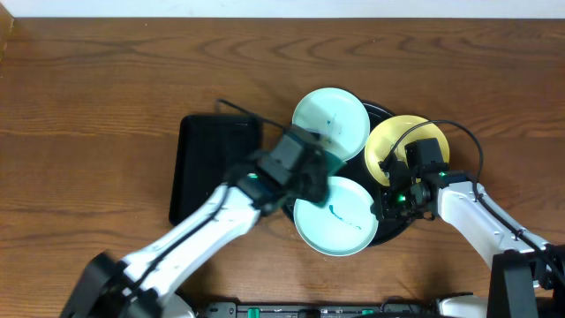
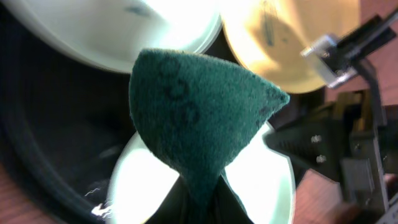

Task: Clean dirty plates on tray and stack at the side
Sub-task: 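Wipe the lower mint plate with the sponge in the left gripper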

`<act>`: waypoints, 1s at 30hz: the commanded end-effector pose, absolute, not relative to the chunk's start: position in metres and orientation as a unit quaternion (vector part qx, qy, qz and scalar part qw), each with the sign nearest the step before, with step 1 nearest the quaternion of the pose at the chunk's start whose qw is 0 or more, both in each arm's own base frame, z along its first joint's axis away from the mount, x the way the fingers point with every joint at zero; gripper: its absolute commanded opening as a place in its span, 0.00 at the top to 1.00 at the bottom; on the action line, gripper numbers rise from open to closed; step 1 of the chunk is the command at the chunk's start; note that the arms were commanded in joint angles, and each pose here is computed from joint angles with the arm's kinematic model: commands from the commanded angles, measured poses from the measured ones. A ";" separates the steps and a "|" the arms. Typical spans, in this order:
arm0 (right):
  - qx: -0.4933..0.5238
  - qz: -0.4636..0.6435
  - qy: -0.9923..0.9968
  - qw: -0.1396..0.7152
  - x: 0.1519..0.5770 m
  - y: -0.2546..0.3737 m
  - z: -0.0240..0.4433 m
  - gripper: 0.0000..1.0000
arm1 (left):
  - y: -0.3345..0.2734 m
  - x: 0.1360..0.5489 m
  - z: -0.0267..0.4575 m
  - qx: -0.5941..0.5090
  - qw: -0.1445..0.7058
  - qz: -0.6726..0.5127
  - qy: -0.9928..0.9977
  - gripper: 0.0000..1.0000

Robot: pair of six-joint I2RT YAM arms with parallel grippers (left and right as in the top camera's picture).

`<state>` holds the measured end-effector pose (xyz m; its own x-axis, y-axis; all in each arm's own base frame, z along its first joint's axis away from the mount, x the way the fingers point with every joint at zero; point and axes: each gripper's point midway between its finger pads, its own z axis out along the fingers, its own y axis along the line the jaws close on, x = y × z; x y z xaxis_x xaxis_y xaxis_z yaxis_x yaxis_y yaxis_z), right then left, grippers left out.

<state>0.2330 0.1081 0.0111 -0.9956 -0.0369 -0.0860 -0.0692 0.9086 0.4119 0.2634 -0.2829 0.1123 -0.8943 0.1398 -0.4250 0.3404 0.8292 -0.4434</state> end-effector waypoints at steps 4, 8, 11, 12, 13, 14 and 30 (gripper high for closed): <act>-0.033 0.217 0.975 0.035 0.233 0.112 0.012 0.99 | -0.339 0.233 0.088 0.131 0.138 -0.299 0.935 0.93; -0.033 0.217 0.975 0.035 0.232 0.112 0.012 0.99 | -0.355 0.223 0.072 0.128 0.124 -0.302 0.936 0.92; -0.033 0.217 0.975 0.036 0.233 0.112 0.012 0.99 | -0.354 0.219 0.052 0.115 0.101 -0.287 0.946 0.93; -0.033 0.217 0.975 0.035 0.232 0.112 0.012 0.99 | -0.352 0.218 0.046 0.114 0.095 -0.280 0.949 0.93; -0.033 0.217 0.975 0.035 0.232 0.112 0.012 0.99 | -0.346 0.215 0.036 0.111 0.084 -0.262 0.955 0.93; -0.033 0.217 0.975 0.035 0.232 0.112 0.012 0.99 | -0.337 0.215 0.028 0.106 0.082 -0.238 0.962 0.92; -0.033 0.215 0.975 0.036 0.233 0.111 0.011 0.99 | -0.282 0.247 0.074 0.057 0.166 -0.172 0.970 0.92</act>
